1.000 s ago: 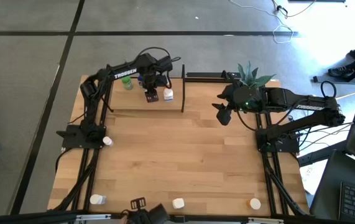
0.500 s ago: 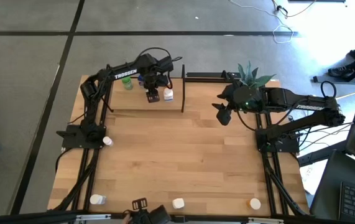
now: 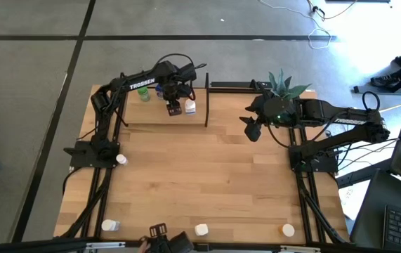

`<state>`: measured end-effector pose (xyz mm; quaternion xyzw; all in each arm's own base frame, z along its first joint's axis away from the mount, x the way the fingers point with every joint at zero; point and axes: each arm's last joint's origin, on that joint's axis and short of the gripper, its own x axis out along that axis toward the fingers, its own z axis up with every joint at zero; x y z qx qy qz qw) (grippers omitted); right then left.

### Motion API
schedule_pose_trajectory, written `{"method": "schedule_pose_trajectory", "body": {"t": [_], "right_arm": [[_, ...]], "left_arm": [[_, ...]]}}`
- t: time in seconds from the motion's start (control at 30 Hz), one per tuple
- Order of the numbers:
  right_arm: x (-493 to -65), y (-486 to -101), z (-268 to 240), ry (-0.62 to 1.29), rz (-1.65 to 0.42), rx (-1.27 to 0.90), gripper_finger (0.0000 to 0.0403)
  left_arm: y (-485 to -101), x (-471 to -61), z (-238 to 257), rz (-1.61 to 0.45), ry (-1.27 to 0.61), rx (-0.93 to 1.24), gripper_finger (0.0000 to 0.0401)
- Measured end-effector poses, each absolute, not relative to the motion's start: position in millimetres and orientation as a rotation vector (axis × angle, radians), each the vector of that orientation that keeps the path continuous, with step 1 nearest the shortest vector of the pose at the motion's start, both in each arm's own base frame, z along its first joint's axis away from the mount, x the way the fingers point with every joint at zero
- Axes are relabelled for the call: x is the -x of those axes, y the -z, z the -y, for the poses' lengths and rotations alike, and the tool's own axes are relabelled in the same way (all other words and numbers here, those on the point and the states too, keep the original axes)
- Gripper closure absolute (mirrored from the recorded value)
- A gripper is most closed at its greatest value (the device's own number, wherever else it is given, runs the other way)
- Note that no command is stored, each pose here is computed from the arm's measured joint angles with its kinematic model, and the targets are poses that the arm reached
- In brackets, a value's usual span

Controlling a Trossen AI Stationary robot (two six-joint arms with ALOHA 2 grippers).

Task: Pick and place medicine bottles onto shelf by color
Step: Put the pink pill bottle on the shelf, then put the white pill bottle on the shelf

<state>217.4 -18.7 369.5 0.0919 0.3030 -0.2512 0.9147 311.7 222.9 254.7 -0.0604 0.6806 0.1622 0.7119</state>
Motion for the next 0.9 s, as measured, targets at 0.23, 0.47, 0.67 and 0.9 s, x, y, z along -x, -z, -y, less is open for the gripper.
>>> {"method": "schedule_pose_trajectory", "body": {"t": [0.23,0.47,0.67,0.9], "right_arm": [[-217.4,-369.5,18.7,0.517,-0.624,-0.189,0.0185],[-217.4,-369.5,18.7,0.517,-0.624,-0.189,0.0185],[-217.4,-369.5,18.7,0.517,-0.624,-0.189,0.0185],[-217.5,-369.5,18.7,0.517,-0.624,-0.189,0.0185]], "left_arm": [[-254.8,-311.5,-223.2,-1.523,-0.341,0.089,0.0139],[-267.0,-311.4,-223.2,-1.520,-0.344,0.086,0.0130],[-289.0,-318.4,-215.7,-1.490,-0.348,0.045,0.0129],[-322.6,-309.2,-177.9,-1.513,-0.332,0.066,0.0132]]}}
